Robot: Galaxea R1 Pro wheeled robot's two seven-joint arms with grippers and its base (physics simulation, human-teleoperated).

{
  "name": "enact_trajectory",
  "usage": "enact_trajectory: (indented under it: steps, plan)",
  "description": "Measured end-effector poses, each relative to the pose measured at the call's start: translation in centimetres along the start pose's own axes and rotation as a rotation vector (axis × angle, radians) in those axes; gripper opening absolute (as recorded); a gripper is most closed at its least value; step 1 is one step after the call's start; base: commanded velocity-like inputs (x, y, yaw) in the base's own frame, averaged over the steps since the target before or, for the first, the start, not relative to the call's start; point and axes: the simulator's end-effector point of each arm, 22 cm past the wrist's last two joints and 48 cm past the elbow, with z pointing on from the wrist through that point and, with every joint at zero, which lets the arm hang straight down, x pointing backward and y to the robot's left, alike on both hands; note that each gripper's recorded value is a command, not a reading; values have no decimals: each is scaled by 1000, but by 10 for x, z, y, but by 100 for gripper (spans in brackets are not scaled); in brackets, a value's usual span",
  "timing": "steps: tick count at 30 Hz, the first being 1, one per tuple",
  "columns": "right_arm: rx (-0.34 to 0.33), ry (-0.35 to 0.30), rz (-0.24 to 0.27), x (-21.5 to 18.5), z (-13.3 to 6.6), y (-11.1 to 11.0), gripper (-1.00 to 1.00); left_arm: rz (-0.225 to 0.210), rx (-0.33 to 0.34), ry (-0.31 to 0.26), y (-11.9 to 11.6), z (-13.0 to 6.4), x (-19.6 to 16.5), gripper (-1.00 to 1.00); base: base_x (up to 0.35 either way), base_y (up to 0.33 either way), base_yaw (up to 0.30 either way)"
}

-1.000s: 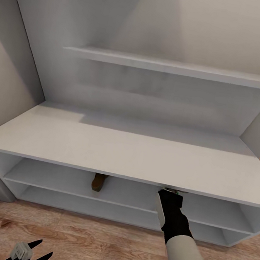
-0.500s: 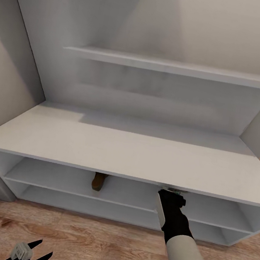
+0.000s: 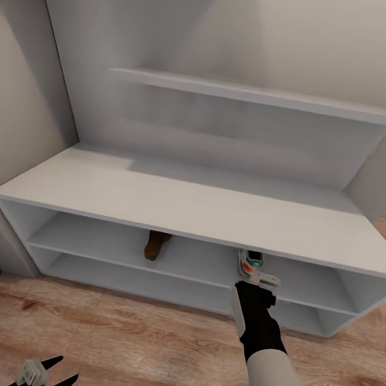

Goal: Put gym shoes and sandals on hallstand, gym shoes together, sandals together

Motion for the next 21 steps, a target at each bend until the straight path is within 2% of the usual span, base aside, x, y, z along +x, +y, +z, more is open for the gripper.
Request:
enact_trajectory:
  steps: [21]
  plan:
    - [0,2,-1,1,0,0,100,-1,-1,0,0,0,0,100,-337,0,0]
